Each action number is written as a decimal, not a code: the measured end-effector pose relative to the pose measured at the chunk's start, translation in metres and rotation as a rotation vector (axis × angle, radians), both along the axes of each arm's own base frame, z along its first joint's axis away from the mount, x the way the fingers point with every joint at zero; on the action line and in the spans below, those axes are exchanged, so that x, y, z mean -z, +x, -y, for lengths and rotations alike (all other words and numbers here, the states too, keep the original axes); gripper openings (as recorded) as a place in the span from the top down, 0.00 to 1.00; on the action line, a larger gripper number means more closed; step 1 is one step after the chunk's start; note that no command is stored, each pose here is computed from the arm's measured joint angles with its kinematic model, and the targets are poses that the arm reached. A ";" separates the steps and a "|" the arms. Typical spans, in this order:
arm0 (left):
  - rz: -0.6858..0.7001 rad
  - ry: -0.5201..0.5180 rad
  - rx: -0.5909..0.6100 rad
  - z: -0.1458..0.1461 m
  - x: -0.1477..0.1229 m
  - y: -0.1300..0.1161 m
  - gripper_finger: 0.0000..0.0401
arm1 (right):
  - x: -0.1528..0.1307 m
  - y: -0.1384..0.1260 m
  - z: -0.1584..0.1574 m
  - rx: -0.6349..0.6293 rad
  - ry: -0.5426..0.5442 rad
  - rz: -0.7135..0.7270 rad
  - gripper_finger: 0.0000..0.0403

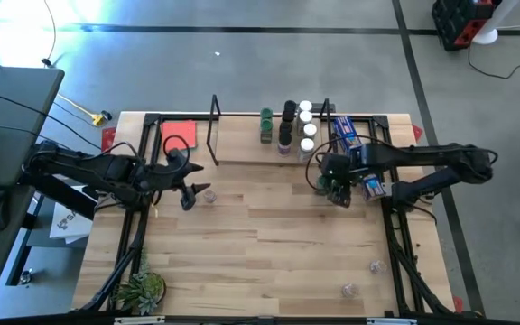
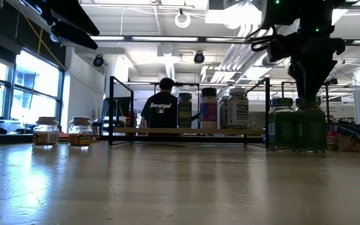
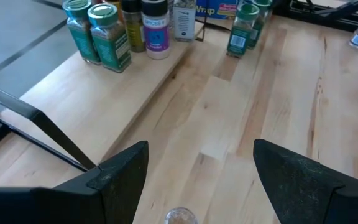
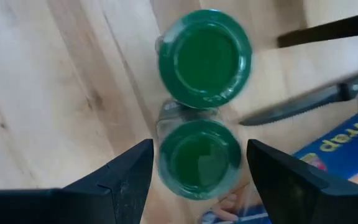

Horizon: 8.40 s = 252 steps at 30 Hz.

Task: Shelf spices
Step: Put the left green seasoning bottle on the shelf aligned with the other green seasoning bottles

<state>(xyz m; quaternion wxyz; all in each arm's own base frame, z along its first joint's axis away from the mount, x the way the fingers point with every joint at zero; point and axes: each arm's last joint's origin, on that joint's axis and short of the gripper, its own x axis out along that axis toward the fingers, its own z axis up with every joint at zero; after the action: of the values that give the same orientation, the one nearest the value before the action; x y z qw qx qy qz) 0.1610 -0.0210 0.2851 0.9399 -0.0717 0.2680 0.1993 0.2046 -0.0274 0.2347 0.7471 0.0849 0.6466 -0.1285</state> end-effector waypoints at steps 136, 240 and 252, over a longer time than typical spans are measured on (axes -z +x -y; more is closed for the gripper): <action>0.031 0.006 0.009 0.007 -0.002 0.000 0.29 | 0.050 0.119 -0.165 -0.456 0.118 0.115 0.38; 0.024 -0.029 0.055 0.008 -0.002 0.000 0.29 | 0.129 0.007 -0.160 0.838 -0.313 0.450 0.38; 0.024 -0.029 0.055 0.008 -0.002 0.000 0.29 | 0.123 0.021 -0.168 1.031 -0.166 0.571 0.38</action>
<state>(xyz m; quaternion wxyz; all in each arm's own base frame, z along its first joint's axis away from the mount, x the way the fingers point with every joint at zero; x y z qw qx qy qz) 0.1612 -0.0295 0.2868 0.9470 -0.0804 0.2615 0.1685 0.2256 0.1409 0.1120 0.7369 0.3603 0.2831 -0.4969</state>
